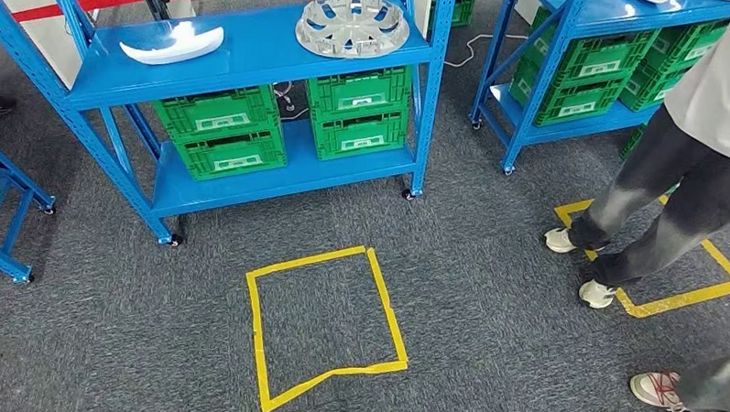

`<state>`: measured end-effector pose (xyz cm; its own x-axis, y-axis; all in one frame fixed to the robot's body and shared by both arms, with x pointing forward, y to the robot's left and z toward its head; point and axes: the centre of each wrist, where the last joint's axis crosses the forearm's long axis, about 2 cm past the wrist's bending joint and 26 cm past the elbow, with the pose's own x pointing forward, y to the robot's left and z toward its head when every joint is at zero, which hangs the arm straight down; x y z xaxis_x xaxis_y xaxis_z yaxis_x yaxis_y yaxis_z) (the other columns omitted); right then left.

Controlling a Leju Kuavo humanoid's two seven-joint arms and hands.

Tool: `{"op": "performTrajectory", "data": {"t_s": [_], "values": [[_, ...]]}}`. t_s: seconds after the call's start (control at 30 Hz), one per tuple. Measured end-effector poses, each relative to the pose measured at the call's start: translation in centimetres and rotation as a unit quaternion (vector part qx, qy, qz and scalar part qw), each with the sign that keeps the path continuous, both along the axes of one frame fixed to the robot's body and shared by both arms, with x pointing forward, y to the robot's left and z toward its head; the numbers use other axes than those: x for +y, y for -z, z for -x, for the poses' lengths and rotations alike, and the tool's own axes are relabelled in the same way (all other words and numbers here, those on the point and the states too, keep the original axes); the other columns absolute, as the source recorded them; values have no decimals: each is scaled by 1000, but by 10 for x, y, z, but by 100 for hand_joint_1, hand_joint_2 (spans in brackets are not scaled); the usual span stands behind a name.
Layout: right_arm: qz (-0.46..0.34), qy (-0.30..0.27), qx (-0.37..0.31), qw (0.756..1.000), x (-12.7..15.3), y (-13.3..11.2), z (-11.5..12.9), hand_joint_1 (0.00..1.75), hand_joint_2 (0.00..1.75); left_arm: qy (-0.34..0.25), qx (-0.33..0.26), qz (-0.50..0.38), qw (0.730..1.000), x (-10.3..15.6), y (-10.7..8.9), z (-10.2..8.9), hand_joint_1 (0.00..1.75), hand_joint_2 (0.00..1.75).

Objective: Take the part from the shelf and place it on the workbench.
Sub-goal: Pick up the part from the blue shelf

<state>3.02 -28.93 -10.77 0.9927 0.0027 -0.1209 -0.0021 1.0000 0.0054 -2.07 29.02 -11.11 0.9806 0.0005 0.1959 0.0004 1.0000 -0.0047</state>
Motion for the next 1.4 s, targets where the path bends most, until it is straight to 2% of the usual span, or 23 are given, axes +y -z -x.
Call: {"op": "performTrajectory", "data": {"t_s": [0.1, 0.17, 0.2, 0.27, 0.33, 0.43, 0.6, 0.67, 0.73, 0.8, 0.87, 1.0, 1.1, 1.17, 1.2, 1.23, 1.3, 1.4], "values": [[-1, 1, -90, 996, 1, -15, -67, 0, 0, 1, 91, -1, 996, 2, -2, 68, 0, 0], [-1, 1, -137, 991, 1, -24, -94, 0, 0, 1, 134, -3, 991, 3, -6, 100, 0, 0], [-1, 1, -156, 988, 1, -27, -99, 0, 0, 1, 146, -3, 989, 4, -8, 109, 0, 0], [-1, 1, -176, 984, 1, -25, -93, 0, 0, 1, 142, -4, 990, 4, -8, 106, 0, 0], [-1, 1, -172, 985, 1, -17, -68, 0, 0, 1, 108, -3, 994, 4, -3, 79, 0, 0], [-1, 2, -121, 993, 1, -3, -8, 0, 0, 0, 24, -2, 1000, 2, 1, 13, 0, 0], [-1, 0, 59, 998, 1, 2, 108, 0, 0, 0, -133, -1, 991, 1, -15, -104, 0, 0], [0, 0, 122, 993, -1, -2, 141, 0, 0, 0, -175, -2, 984, 2, -24, -135, 0, 0], [1, -1, 170, 985, -2, -3, 152, 0, 0, 0, -190, -2, 982, 2, -28, -144, 0, 0], [2, -1, 174, 985, -2, -1, 138, 0, 0, 0, -172, -1, 985, 1, -23, -130, 0, 0], [1, 0, 129, 992, -1, 3, 103, 0, 0, 0, -129, -1, 992, 1, -14, -98, 0, 0], [1, 0, 6, 1000, -1, 1, 9, 0, 0, 0, -10, 0, 1000, 0, 0, -8, 0, 0], [0, 0, -84, 996, -1, -12, -58, 0, 0, 0, 81, -1, 997, 1, -1, 61, 0, 0], [0, 1, -130, 991, -1, -23, -90, 0, 0, 1, 128, -3, 992, 3, -6, 95, 0, 87], [0, 1, -147, 989, -1, -26, -98, 0, 0, 1, 142, -3, 990, 3, -8, 106, 0, 131], [0, 1, -158, 987, -1, -27, -101, 0, 0, 1, 149, -3, 989, 4, -9, 111, 0, 175], [0, 1, -165, 986, 0, -24, -90, 0, 0, 1, 137, -4, 991, 4, -7, 101, 0, 175], [0, 1, -136, 991, 0, -10, -44, 0, 0, 1, 72, -2, 997, 3, 0, 50, 0, 175]]}}
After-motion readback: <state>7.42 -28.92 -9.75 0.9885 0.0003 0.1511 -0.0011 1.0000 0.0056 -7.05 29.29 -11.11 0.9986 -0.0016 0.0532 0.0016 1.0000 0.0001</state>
